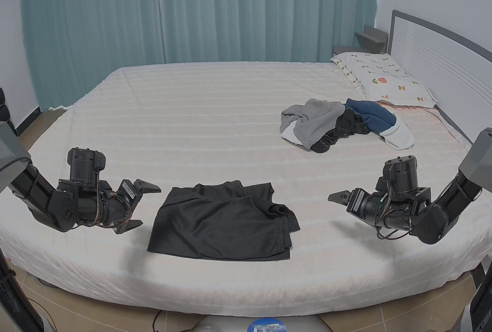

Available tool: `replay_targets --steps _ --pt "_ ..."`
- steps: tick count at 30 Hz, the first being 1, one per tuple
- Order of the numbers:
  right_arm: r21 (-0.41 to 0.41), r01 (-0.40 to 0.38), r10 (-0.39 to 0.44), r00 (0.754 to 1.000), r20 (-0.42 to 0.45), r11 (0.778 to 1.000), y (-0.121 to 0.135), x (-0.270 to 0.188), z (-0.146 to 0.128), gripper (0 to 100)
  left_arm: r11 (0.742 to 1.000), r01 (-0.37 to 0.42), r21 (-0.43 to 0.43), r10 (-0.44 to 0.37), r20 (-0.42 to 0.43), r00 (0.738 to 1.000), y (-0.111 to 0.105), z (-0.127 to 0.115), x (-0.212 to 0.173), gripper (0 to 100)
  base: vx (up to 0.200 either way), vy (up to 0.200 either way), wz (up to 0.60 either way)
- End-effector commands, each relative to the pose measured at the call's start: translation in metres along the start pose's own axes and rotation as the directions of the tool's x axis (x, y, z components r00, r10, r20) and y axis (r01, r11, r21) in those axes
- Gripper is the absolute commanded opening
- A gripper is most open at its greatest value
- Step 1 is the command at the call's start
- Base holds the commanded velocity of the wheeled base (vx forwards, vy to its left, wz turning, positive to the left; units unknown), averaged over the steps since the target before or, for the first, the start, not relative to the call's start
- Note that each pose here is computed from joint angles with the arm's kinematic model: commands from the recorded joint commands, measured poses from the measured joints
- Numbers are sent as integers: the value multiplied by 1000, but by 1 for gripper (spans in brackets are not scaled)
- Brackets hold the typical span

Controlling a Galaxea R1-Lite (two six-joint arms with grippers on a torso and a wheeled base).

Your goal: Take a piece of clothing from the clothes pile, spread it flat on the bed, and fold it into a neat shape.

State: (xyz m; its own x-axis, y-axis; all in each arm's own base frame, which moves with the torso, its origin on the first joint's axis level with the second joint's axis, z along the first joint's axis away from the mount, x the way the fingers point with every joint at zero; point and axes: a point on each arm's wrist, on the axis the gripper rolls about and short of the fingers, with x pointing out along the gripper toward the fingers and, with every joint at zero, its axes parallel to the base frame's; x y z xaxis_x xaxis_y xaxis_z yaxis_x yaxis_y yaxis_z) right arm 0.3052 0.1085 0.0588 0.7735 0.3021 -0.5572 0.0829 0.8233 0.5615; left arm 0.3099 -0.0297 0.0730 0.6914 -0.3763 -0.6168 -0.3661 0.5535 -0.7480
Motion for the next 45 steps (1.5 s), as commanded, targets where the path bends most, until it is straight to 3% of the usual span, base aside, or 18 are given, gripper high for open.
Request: replay_targets --steps 1,9,16,33,40,45 --pt "-4 -11 11 1000 1 1000 3 -1 0 100 1000 -8 -3 8 -3 1000 5 -1 5 100 0 200 0" --pt "-1 -27 27 1000 -12 1000 9 2 -5 100 1000 -11 -1 11 -4 1000 8 -1 9 100 0 200 0" --pt "18 -91 92 995 -31 996 16 4 -8 100 1000 -21 0 21 -17 1000 10 -4 13 100 0 0 0" --pt "-8 -71 70 997 -44 997 16 21 -13 100 999 -38 0 38 -17 999 13 -4 18 100 0 0 0" --pt "-14 -23 22 999 -48 1000 10 36 -20 100 999 -37 -1 37 -16 999 12 -4 18 100 0 0 0" --pt "-84 -25 24 1000 -11 996 15 45 -12 100 999 -37 -2 37 -16 999 12 -4 18 100 0 0 0"
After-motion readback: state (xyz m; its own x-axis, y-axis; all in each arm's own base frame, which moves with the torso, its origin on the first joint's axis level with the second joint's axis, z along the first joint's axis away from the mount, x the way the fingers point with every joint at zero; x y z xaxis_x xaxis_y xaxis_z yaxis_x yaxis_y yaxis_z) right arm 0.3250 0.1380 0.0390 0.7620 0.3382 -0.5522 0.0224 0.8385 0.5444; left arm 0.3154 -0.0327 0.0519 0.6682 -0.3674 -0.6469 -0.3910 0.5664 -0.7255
